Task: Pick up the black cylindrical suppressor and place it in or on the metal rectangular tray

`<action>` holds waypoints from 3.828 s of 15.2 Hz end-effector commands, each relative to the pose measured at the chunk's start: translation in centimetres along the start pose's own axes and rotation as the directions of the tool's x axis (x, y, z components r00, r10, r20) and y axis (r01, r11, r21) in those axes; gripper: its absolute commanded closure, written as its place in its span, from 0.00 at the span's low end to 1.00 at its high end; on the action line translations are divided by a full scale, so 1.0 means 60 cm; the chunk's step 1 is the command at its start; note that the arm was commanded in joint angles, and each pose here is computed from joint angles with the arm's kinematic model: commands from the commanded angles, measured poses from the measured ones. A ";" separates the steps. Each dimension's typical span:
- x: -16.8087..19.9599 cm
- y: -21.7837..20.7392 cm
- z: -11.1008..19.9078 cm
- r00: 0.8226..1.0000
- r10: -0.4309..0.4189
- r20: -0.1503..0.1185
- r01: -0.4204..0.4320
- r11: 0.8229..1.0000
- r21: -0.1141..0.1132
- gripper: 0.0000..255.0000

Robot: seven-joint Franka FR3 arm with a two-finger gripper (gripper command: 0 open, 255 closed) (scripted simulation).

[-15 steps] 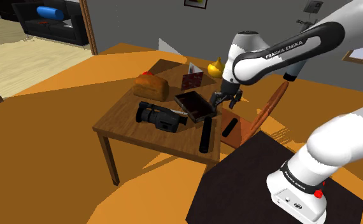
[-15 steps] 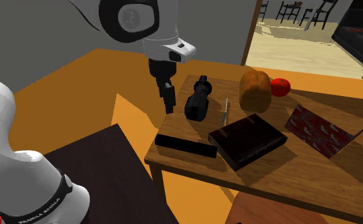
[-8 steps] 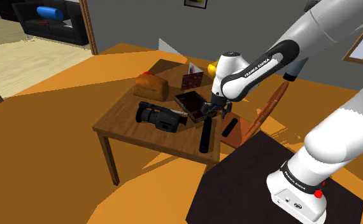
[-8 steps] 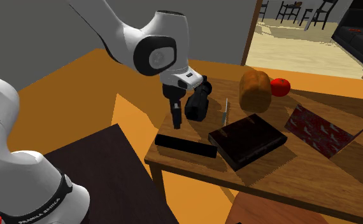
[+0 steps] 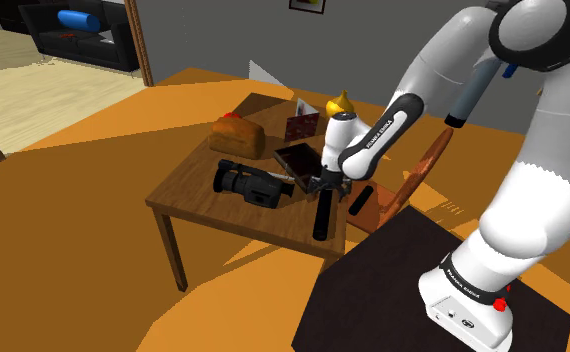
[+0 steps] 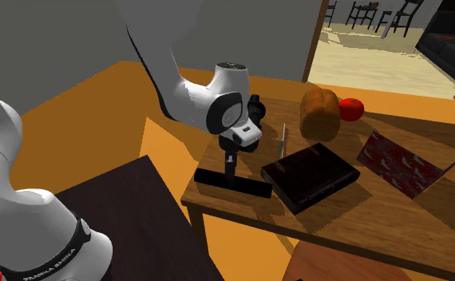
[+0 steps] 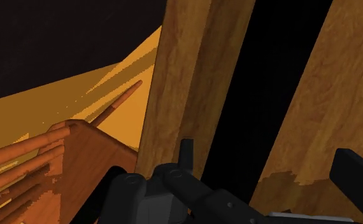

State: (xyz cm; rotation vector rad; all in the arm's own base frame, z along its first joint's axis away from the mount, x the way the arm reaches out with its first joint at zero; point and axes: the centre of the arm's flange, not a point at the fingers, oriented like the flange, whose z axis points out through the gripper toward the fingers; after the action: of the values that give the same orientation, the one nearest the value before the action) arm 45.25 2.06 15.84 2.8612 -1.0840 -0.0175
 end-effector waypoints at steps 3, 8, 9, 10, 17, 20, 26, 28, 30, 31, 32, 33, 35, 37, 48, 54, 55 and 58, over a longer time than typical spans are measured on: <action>0.019 -0.006 0.052 0.998 0.056 -0.001 -0.056 0.998 -0.009 0.00; 0.019 -0.006 0.096 0.998 0.056 -0.001 -0.056 0.998 -0.009 0.00; 0.019 -0.006 0.109 0.998 0.056 -0.001 -0.056 0.998 -0.009 0.00; 0.019 -0.006 0.109 0.998 0.056 -0.001 -0.056 0.998 -0.009 0.00; 0.019 -0.006 0.109 0.998 0.056 -0.001 -0.056 0.998 -0.009 0.00; 0.019 -0.006 0.109 0.998 0.056 -0.001 -0.056 0.998 -0.009 1.00; 0.019 -0.006 0.109 0.998 0.056 -0.001 -0.056 0.998 -0.009 1.00; 0.019 -0.005 0.101 0.998 0.056 -0.002 -0.056 0.998 -0.009 1.00; 0.020 -0.003 0.083 0.998 0.056 -0.001 -0.056 0.998 -0.009 1.00; 0.020 -0.003 0.074 0.998 0.056 -0.001 -0.056 0.998 -0.009 1.00; 0.020 -0.002 0.066 0.998 0.056 -0.001 -0.056 0.998 -0.009 1.00; 0.020 -0.001 0.057 0.998 0.056 -0.001 -0.056 0.998 -0.009 1.00; 0.020 0.000 0.039 0.998 0.056 -0.001 -0.056 0.998 -0.009 1.00; 0.021 0.002 0.022 0.998 0.056 -0.001 -0.056 0.998 -0.009 1.00; 0.022 0.009 -0.075 0.998 0.056 -0.001 -0.056 0.998 -0.009 1.00; 0.087 -0.004 -0.095 0.998 0.056 -0.001 -0.056 0.998 -0.009 1.00; 0.109 -0.009 -0.094 0.998 0.056 -0.001 -0.056 0.998 -0.009 1.00; 0.173 -0.024 -0.094 0.998 0.056 -0.001 -0.056 0.998 -0.009 1.00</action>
State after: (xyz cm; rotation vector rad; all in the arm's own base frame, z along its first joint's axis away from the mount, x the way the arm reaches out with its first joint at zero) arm 53.04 -2.71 21.66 2.8212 -1.1606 -0.0183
